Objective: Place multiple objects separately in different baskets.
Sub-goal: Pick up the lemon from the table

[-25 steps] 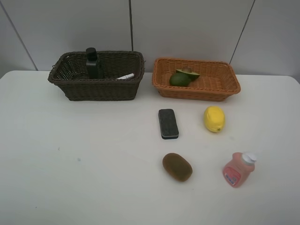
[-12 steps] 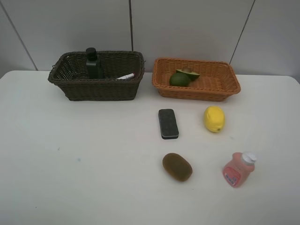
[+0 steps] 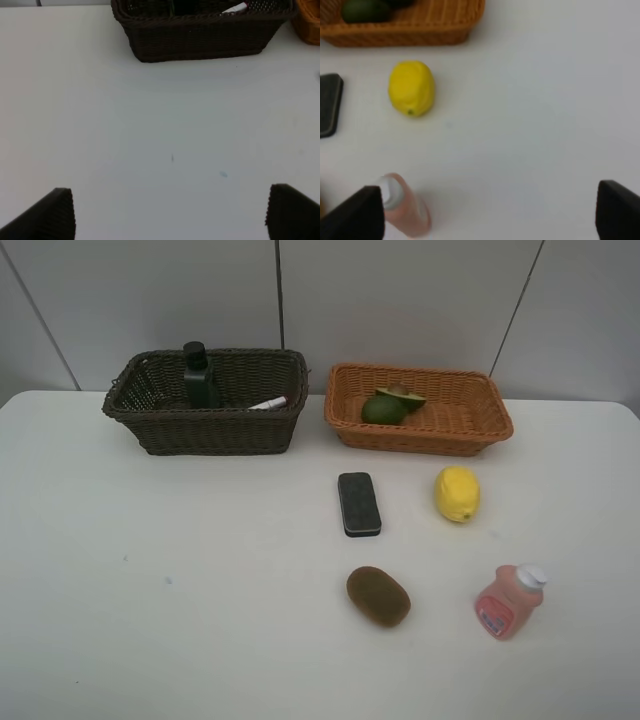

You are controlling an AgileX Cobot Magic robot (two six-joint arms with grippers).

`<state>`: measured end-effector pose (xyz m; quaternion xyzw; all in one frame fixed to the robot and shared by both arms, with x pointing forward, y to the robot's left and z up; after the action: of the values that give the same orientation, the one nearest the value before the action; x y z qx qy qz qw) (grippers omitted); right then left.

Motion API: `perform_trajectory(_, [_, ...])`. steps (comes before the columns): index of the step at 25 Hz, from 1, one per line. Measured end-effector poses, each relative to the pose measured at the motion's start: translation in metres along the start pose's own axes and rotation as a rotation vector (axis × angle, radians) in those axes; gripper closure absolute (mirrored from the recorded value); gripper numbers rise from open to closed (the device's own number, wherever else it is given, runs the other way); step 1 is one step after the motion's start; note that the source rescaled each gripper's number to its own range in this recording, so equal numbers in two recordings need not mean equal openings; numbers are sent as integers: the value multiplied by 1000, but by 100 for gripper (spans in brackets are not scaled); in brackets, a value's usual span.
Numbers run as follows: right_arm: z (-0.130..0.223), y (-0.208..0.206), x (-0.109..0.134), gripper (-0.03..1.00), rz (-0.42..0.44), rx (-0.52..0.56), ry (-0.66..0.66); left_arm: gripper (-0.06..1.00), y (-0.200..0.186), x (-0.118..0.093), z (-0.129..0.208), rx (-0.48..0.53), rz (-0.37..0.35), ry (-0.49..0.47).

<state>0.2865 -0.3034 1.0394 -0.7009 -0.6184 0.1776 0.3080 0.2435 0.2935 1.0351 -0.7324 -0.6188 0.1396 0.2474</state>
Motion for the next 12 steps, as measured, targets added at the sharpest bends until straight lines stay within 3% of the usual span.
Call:
perform_trajectory(4, [-22, 37, 1, -3, 90, 199, -3, -6, 0, 0, 0, -1, 0, 0])
perform_trajectory(12, [-59, 133, 13, -3, 147, 503, -43, -6, 0, 0, 0, -1, 0, 0])
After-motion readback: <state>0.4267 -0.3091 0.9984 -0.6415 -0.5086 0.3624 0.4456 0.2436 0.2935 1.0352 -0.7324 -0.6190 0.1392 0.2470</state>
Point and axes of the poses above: a point on each arm's last joint axis where the gripper is mounted, y pointing out along that axis toward the gripper, x along the wrist's bending axis when the last joint is at zero, z = x × y, the point moved 2 cm from there along y, pointing out along that axis toward the gripper, and after that the axes turned 10 degrees about y, right-handed, at the moved point
